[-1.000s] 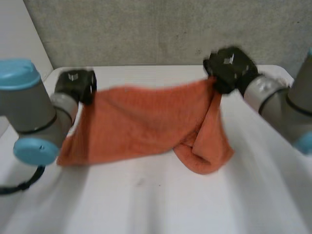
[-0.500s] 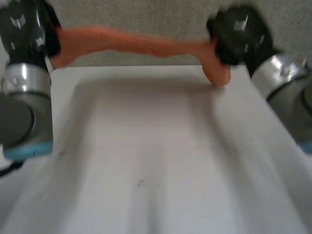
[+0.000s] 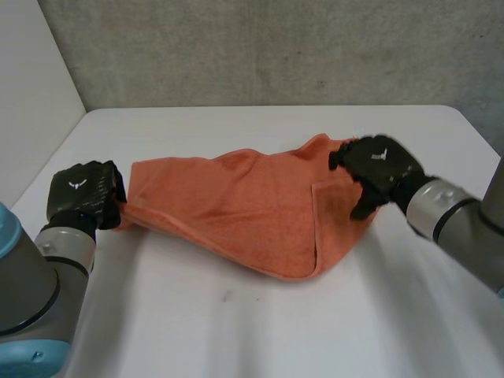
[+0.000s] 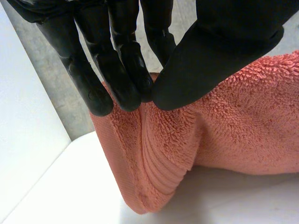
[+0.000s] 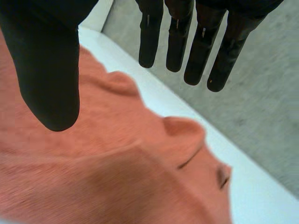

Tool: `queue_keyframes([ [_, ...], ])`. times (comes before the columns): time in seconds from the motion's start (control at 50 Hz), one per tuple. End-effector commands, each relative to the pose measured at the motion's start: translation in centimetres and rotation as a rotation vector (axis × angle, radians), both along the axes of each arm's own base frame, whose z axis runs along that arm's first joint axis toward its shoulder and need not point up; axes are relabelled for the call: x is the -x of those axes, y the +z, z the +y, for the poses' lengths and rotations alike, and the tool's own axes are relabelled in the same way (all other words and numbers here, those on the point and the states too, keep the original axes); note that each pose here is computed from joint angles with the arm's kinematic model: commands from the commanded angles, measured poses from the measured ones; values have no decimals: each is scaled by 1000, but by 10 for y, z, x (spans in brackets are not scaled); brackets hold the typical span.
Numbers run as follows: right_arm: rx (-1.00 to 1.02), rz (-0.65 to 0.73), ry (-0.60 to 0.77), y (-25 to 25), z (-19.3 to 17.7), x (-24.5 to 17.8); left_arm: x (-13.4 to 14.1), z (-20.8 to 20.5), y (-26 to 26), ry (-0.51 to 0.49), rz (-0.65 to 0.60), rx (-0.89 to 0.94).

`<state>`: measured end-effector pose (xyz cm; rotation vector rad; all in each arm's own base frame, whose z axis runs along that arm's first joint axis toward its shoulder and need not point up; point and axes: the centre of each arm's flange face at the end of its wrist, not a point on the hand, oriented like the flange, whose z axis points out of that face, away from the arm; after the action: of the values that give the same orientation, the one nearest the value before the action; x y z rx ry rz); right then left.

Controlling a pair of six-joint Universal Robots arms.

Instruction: Fold the laundry

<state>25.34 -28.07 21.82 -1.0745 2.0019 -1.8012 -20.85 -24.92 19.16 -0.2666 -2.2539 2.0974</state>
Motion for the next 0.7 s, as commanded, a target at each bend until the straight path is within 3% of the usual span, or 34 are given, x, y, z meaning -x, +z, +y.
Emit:
queue_keyframes([
  [0.02, 58, 65, 72, 23, -17, -9, 1, 10, 3, -14, 2, 7],
  [0.2, 139, 288, 181, -10, -55, -27, 4, 17, -2, -31, -3, -8],
  [0.42, 119, 314, 194, -64, -95, -39, 6, 21, -2, -43, -4, -9],
  [0.7, 166, 378, 229, -89, -108, -48, 9, 26, -4, -60, -6, -16],
])
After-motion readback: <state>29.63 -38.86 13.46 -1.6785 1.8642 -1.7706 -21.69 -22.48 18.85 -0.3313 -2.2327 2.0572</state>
